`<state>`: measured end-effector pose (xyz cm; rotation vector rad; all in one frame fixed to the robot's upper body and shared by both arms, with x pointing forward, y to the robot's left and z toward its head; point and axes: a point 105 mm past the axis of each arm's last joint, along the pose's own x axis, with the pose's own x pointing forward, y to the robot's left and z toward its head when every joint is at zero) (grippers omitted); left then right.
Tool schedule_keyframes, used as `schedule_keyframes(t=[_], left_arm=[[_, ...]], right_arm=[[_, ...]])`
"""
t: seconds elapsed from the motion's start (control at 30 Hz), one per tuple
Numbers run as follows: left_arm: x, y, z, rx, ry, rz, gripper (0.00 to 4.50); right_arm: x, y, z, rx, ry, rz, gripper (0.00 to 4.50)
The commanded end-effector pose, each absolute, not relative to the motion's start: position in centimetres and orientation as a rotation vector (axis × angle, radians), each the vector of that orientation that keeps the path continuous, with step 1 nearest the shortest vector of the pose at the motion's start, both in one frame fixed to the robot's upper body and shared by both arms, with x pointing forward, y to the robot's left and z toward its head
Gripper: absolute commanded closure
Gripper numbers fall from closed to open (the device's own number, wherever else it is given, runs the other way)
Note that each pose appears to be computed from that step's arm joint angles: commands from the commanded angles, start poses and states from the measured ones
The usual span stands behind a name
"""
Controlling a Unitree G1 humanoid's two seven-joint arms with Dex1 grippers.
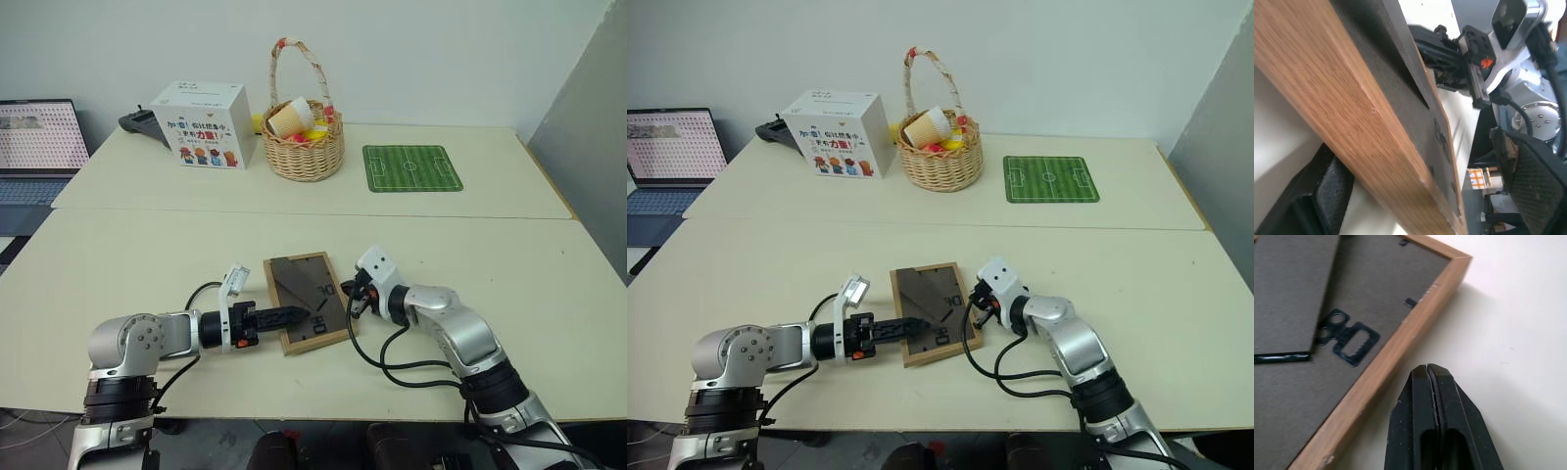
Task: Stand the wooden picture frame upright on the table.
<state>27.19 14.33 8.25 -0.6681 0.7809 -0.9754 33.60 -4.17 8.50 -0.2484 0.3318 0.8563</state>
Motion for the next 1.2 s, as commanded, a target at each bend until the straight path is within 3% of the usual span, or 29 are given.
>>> schedule_keyframes(t=[0.03, 0.23, 0.5, 0.63, 0.73, 0.93, 1.07, 1.2], left_arm=[[26.6, 13.9, 6.2, -0.657, 0.863, -0.932, 1.08], [28.3, 14.0, 6.2, -0.579, 0.803, -0.892, 2.38], [31.1, 13.1, 11.4, -0.523, 0.639, -0.976, 3.05], [31.3, 13.6, 15.5, -0.384, 0.559, -1.078, 3.1], [31.9, 14.0, 17.3, -0.345, 0.492, -1.088, 3.1], [32.3, 14.0, 18.7, -0.307, 0.424, -1.091, 3.1], [32.2, 13.9, 19.5, -0.319, 0.401, -1.107, 3.1], [32.4, 14.0, 19.5, -0.321, 0.394, -1.097, 3.1]], right_arm=[[34.8, -4.9, 10.0, -0.234, 0.275, 0.809, 4.5], [35.9, -6.0, 11.5, -0.202, 0.223, 0.79, 4.5], [37.0, -8.2, 18.4, -0.13, 0.08, 0.894, 4.5], [34.2, -7.2, 22.6, 0.015, 0.063, 1.184, 3.81], [33.2, -5.9, 24.3, 0.068, 0.05, 1.283, 3.15], [32.8, -3.6, 24.1, 0.038, 0.058, 1.331, 1.92], [34.0, -2.2, 23.6, 0.029, 0.059, 1.257, 1.14], [32.6, -0.7, 24.0, 0.057, 0.047, 1.321, 1.14]])
